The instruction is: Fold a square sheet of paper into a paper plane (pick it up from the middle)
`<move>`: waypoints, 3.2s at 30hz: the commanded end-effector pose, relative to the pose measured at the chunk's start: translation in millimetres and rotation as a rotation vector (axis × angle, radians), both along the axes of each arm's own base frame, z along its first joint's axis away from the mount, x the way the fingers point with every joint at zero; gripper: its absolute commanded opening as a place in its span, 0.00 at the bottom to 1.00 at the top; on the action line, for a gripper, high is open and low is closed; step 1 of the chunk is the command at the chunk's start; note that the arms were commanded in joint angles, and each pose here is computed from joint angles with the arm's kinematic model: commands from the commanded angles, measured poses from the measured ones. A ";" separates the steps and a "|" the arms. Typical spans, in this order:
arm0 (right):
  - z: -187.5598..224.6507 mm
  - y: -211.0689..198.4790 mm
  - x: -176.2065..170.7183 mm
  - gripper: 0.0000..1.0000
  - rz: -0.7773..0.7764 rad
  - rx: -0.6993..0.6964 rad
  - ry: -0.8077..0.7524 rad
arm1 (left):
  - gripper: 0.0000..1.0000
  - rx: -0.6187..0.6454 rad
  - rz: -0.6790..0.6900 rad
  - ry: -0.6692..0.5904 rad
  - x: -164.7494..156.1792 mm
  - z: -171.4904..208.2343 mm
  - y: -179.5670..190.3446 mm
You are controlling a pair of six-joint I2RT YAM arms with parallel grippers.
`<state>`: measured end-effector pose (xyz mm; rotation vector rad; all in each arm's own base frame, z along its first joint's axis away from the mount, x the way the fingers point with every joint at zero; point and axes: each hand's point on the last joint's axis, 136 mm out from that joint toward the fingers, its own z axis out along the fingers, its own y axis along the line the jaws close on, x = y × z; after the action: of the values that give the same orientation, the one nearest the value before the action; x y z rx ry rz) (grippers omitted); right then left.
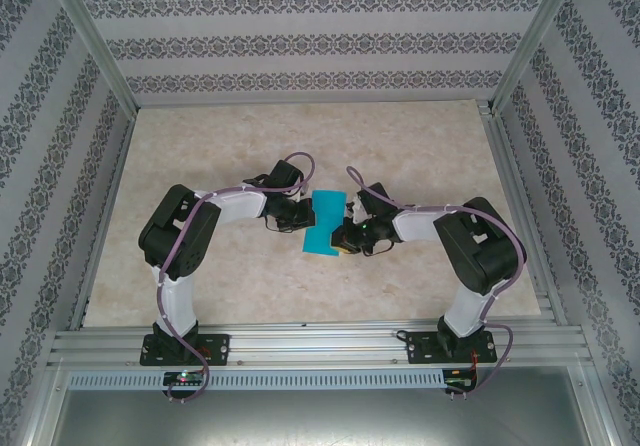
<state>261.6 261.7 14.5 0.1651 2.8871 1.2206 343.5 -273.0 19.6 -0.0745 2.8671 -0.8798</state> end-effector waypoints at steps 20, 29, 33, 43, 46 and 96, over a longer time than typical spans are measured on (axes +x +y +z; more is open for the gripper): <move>5.4 8.4 -22.5 0.12 0.039 0.044 0.011 | 0.00 0.101 -0.007 0.116 -32.0 -24.5 18.5; 59.4 -21.7 82.7 0.13 -0.155 0.050 -0.155 | 0.00 0.107 -0.011 0.120 -33.4 -28.0 19.6; 54.5 -23.5 124.8 0.12 -0.196 0.065 -0.148 | 0.00 0.109 -0.019 0.127 -35.0 -28.3 19.9; 14.1 -25.3 144.1 0.12 -0.213 0.045 -0.071 | 0.00 0.109 -0.020 0.132 -34.6 -29.0 19.1; -4.4 -32.5 136.3 0.13 -0.208 -0.020 -0.034 | 0.00 0.111 -0.022 0.132 -35.3 -29.4 19.7; 44.9 -34.8 52.1 0.48 -0.171 -0.121 -0.157 | 0.51 -0.098 0.131 -0.059 -3.2 68.4 43.2</move>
<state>322.4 227.7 68.0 0.2494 2.7289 1.0263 339.4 -241.3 94.8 -0.1550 2.7277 -0.9190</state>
